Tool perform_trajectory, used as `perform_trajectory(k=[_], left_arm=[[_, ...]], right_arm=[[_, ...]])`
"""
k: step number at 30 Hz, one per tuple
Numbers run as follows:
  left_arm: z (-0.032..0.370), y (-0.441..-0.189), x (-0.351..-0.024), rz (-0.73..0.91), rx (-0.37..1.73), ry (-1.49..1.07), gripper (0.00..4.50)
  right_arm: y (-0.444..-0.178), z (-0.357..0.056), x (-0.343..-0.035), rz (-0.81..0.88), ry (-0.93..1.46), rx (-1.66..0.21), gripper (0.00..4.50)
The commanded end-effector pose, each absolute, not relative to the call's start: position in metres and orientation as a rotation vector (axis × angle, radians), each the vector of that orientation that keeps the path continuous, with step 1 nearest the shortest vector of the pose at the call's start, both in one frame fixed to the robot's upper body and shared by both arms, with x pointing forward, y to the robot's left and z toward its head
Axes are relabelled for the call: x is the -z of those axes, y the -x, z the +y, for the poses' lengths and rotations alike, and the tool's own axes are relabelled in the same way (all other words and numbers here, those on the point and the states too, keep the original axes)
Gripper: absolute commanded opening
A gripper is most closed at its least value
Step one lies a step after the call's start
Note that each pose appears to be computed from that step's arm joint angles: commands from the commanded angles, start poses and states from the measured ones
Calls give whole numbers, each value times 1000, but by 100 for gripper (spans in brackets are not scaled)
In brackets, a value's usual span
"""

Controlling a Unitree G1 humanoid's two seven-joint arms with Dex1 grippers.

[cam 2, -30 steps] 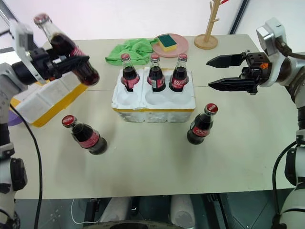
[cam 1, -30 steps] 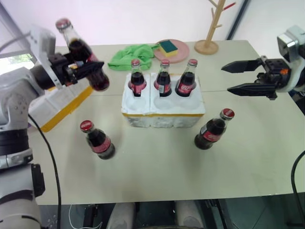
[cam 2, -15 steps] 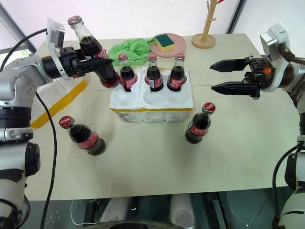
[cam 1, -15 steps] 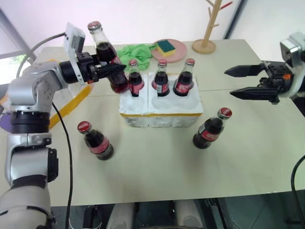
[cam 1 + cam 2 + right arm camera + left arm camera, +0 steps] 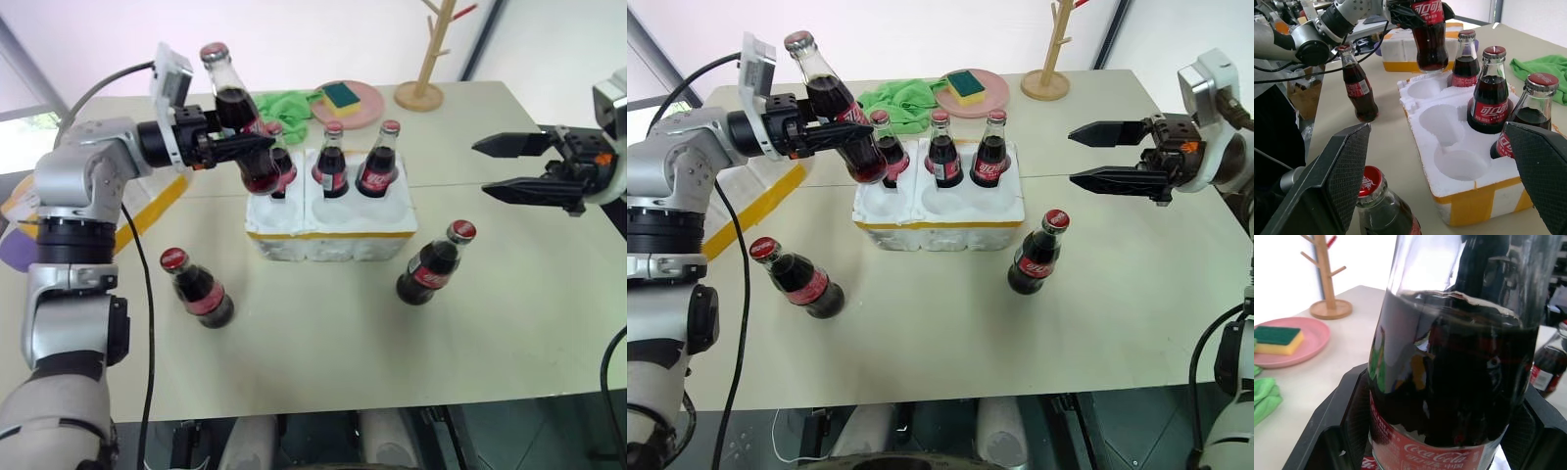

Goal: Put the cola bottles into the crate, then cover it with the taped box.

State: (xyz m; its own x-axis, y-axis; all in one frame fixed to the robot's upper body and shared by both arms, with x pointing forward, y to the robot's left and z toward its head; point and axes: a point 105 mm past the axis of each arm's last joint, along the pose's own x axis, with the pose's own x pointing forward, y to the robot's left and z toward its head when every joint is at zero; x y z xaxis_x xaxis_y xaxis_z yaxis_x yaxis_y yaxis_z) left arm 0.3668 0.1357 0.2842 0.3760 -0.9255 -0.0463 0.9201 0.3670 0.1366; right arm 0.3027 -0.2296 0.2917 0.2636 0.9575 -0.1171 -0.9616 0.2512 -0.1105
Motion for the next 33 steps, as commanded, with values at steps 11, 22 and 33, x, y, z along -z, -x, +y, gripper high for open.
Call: perform_trajectory(k=[11, 22, 33], left_arm=[[122, -360, -276, -97, 1226, -257, 281], [125, -357, -257, -40, 1235, -315, 281], [130, -359, -240, -10, 1208, -353, 444]], right_arm=[[-297, -230, -303, -28, 195, -1282, 450], [-298, -231, -305, -38, 188, -1272, 450], [-299, -230, -304, -42, 188, -1276, 450]])
